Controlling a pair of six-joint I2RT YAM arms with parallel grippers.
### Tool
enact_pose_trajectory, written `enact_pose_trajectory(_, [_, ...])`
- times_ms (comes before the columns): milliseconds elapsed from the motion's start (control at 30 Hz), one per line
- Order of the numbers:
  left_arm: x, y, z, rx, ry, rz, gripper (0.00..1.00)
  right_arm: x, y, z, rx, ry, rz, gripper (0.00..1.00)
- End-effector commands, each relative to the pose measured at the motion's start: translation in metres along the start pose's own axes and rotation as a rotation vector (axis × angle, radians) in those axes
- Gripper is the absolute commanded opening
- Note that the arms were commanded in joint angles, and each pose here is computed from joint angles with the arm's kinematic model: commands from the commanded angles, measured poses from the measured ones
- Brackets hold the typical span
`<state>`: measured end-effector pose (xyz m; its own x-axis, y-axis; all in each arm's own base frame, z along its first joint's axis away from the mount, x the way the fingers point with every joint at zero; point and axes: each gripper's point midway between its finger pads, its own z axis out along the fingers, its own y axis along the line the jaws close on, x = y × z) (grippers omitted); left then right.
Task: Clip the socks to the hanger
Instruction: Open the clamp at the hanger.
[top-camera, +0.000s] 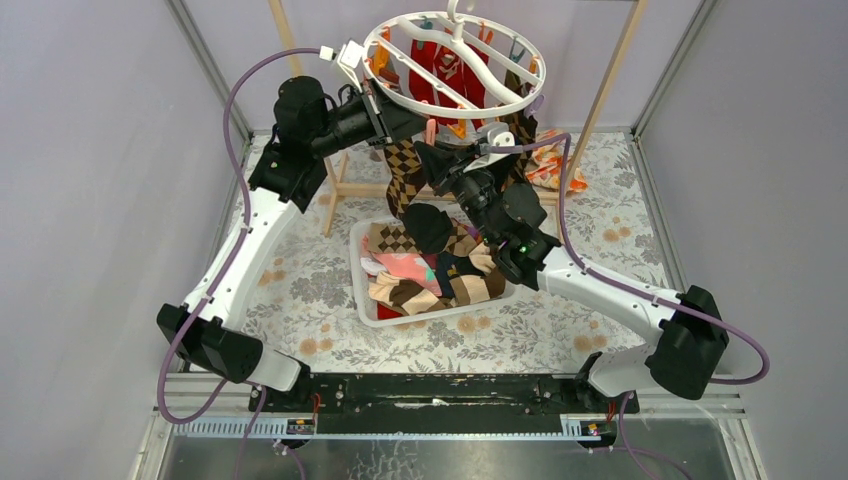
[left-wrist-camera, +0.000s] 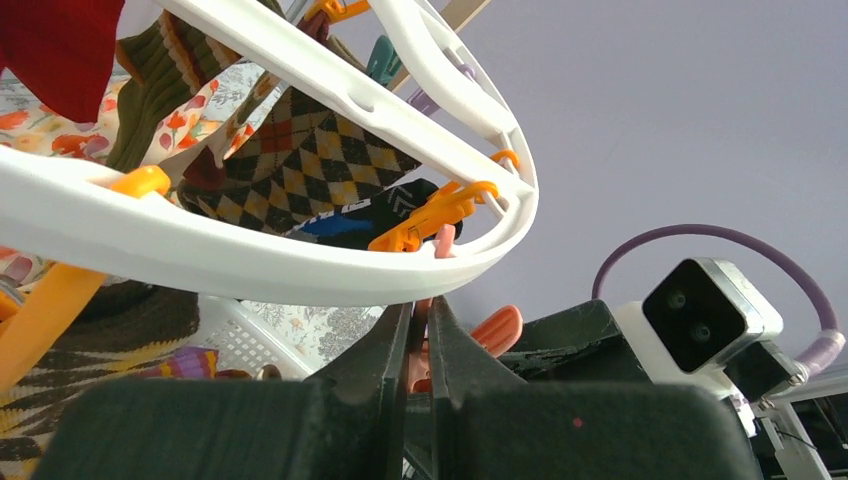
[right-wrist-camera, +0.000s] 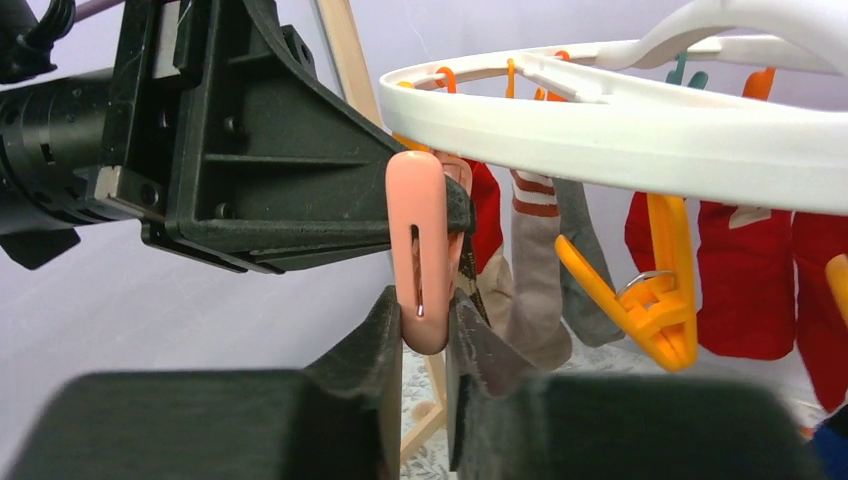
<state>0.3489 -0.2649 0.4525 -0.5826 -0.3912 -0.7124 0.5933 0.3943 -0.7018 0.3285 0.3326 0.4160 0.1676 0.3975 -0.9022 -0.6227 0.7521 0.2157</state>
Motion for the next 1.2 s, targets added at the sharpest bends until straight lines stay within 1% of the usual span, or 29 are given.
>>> enact_pose_trajectory(0, [-0.005, -0.006, -0.005, 0.023, -0.003, -0.024, 0.13, -0.046, -0.001, 0.005, 0.037, -0.121, -0.01, 0.1])
enact_pose_trajectory(33, [-0.005, -0.008, -0.006, 0.027, -0.003, -0.024, 0.17, -0.047, -0.001, 0.005, 0.038, -0.122, -0.012, 0.07])
enact_pose_trajectory(100, [-0.005, -0.008, -0.007, 0.03, 0.0, -0.026, 0.34, -0.048, -0.001, 0.004, 0.034, -0.12, -0.014, 0.02])
enact_pose_trajectory(133, [-0.006, -0.008, -0.008, 0.031, -0.001, -0.024, 0.39, -0.048, 0.001, 0.003, 0.028, -0.116, -0.015, 0.0])
enact_pose_trajectory(333, [-0.012, -0.01, -0.018, 0.061, -0.011, -0.027, 0.6, -0.046, 0.004, 0.001, 0.007, -0.094, -0.019, 0.0])
enact_pose_trajectory(400, [-0.013, -0.012, -0.022, 0.089, -0.013, -0.027, 0.7, -0.046, 0.006, 0.001, -0.002, -0.089, -0.02, 0.0])
enact_pose_trajectory(500, [-0.011, -0.023, -0.026, 0.144, -0.002, -0.004, 0.73, -0.045, 0.008, 0.002, -0.014, -0.08, -0.013, 0.0])
enact_pose_trajectory(567, [-0.009, -0.029, -0.028, 0.178, 0.006, 0.016, 0.73, -0.045, 0.009, 0.003, -0.018, -0.075, -0.007, 0.0])
enact_pose_trajectory(667, [-0.01, -0.036, -0.03, 0.218, 0.007, 0.083, 0.74, -0.044, 0.012, 0.005, -0.028, -0.059, 0.002, 0.0])
enact_pose_trajectory(767, [-0.013, -0.037, -0.03, 0.229, -0.003, 0.153, 0.74, -0.043, 0.016, 0.006, -0.039, -0.044, 0.016, 0.0])
enact_pose_trajectory(1033, [-0.014, -0.049, -0.032, 0.29, -0.003, 0.217, 0.77, -0.042, 0.019, 0.006, -0.051, -0.014, 0.025, 0.0])
enact_pose_trajectory(1167, [-0.025, -0.047, -0.027, 0.267, -0.026, 0.273, 0.77, -0.041, 0.021, 0.007, -0.06, -0.001, 0.031, 0.0])
